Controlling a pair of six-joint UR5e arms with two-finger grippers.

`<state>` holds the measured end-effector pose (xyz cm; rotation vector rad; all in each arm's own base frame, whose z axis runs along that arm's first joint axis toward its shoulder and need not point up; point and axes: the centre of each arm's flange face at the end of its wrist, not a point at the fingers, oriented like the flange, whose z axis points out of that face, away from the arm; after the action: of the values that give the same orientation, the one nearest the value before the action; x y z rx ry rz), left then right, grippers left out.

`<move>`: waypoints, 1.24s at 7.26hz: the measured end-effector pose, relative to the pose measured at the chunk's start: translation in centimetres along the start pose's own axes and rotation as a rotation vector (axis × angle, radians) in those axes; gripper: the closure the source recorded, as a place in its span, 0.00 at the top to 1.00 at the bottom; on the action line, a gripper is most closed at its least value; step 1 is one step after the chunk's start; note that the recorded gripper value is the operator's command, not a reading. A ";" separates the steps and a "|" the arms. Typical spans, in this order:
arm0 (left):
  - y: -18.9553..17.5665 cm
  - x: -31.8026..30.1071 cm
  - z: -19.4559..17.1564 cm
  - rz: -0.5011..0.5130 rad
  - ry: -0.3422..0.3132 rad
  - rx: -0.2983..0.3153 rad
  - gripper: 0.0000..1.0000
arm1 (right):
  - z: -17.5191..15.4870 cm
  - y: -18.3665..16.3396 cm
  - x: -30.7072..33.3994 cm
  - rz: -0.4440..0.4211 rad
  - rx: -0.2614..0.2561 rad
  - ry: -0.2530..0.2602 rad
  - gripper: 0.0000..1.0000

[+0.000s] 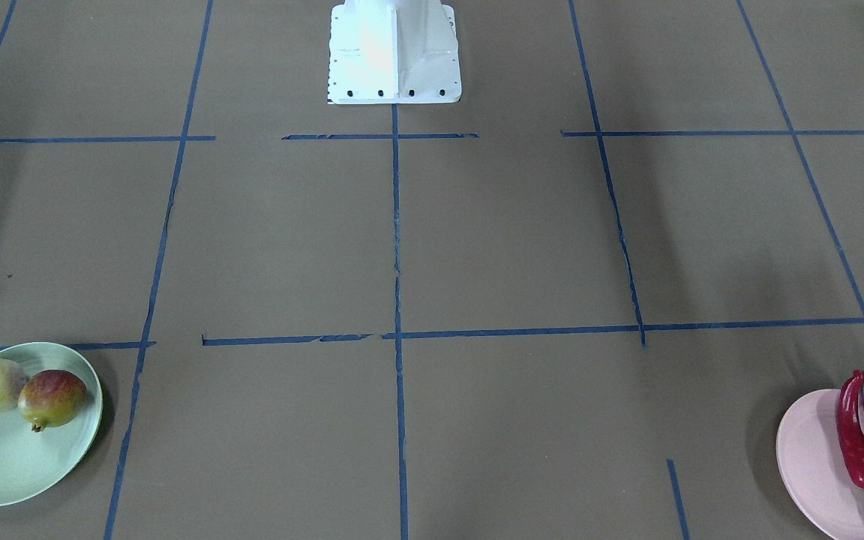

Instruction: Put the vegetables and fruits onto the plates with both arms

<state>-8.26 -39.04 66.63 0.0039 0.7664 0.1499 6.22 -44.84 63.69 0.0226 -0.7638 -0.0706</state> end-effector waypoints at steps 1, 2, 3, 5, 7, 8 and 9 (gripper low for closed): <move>0.2 -0.5 0.2 -0.002 -0.040 -0.014 1.00 | 0.1 0.1 0.0 0.002 -0.002 -0.001 1.00; 0.3 -0.8 0.3 -0.002 -0.062 -0.021 1.00 | 0.1 0.2 0.0 0.005 -0.002 -0.002 1.00; 0.3 -0.9 0.3 0.001 -0.072 -0.022 1.00 | 0.0 0.3 0.0 0.007 -0.002 -0.003 1.00; 0.2 -0.7 0.0 0.006 -0.077 -0.019 1.00 | 0.2 0.5 0.1 0.010 -0.005 -0.002 1.00; 0.1 -0.4 -0.2 0.014 -0.077 -0.013 1.00 | 0.5 1.1 0.3 0.012 -0.012 -0.002 1.00; 0.0 -0.3 -0.3 0.017 -0.078 -0.011 1.00 | 0.6 1.1 0.4 0.012 -0.013 -0.002 1.00; 0.0 -0.3 -0.3 0.018 -0.078 -0.010 1.00 | 0.6 1.1 0.4 0.013 -0.012 -0.002 1.00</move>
<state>-8.69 -39.07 66.58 0.0072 0.6878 0.1697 6.17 -43.72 64.41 0.0061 -0.7653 -0.0629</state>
